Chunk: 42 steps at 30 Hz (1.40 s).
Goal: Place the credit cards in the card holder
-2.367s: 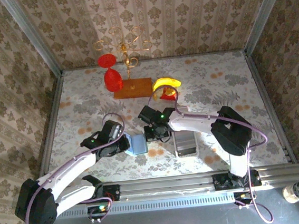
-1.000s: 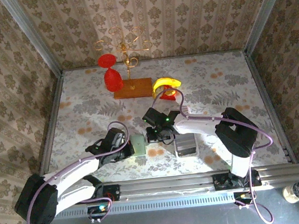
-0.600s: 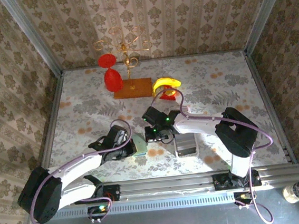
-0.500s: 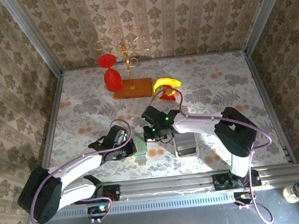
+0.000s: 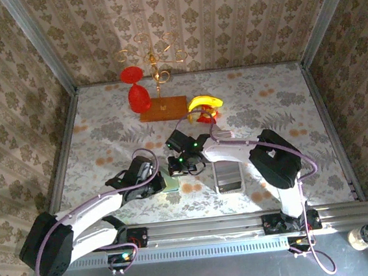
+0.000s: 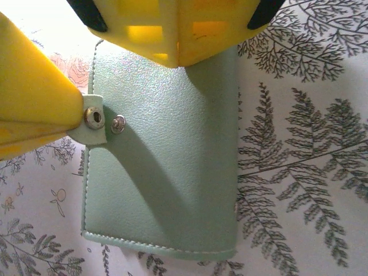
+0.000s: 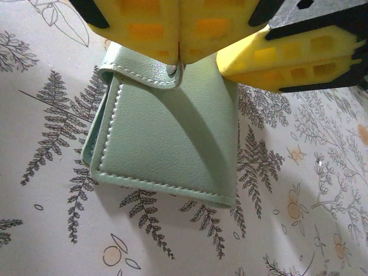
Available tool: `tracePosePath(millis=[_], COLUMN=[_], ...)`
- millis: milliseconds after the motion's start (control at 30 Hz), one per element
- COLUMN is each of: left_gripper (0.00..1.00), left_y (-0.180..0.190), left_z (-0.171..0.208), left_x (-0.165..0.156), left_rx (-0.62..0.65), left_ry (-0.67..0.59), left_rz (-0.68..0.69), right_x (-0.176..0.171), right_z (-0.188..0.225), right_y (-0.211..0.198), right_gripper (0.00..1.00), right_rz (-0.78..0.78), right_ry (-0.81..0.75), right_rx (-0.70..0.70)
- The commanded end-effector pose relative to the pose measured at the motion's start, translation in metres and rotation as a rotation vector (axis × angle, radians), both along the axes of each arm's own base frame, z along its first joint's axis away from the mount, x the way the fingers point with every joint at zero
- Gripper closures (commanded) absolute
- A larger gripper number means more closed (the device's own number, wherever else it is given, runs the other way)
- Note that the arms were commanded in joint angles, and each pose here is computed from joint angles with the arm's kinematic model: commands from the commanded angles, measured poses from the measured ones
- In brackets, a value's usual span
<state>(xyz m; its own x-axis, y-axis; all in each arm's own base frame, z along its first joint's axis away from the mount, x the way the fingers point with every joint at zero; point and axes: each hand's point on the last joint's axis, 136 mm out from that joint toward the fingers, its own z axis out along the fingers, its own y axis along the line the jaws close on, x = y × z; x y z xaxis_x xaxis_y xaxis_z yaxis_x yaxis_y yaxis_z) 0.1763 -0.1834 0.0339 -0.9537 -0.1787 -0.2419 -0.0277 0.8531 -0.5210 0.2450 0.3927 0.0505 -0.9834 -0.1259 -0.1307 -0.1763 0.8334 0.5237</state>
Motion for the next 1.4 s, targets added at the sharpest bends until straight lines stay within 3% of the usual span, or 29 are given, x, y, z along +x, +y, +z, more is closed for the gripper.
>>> tracePosePath(millis=[0,300,600,767,1367], left_gripper=[1.00,0.91,0.73,0.69,0.82], left_y=[0.008,0.016,0.018,0.016,0.007], left_z=[-0.003,0.009,-0.004,-0.010,-0.013], left_x=[-0.005,0.002,0.002,0.004,0.000], left_rx=[-0.002,-0.034,-0.031,-0.042,-0.098], left_ry=[0.036,-0.002,0.030,0.042,0.046], left_rz=[0.028,0.070,0.075,0.071,0.039], right_x=[-0.011,-0.008,-0.003,-0.002,-0.011], right_z=[-0.010,-0.016,-0.008,-0.012,-0.023], right_y=[-0.005,-0.016,-0.015,-0.009,-0.008], right_gripper=[1.00,1.00,1.00,1.00,1.00], right_rz=[0.027,-0.005,-0.017,-0.007,0.030], right_ry=[0.049,0.047,0.023,0.034,0.068], right_rx=[-0.052,-0.118,-0.125,-0.129,-0.183])
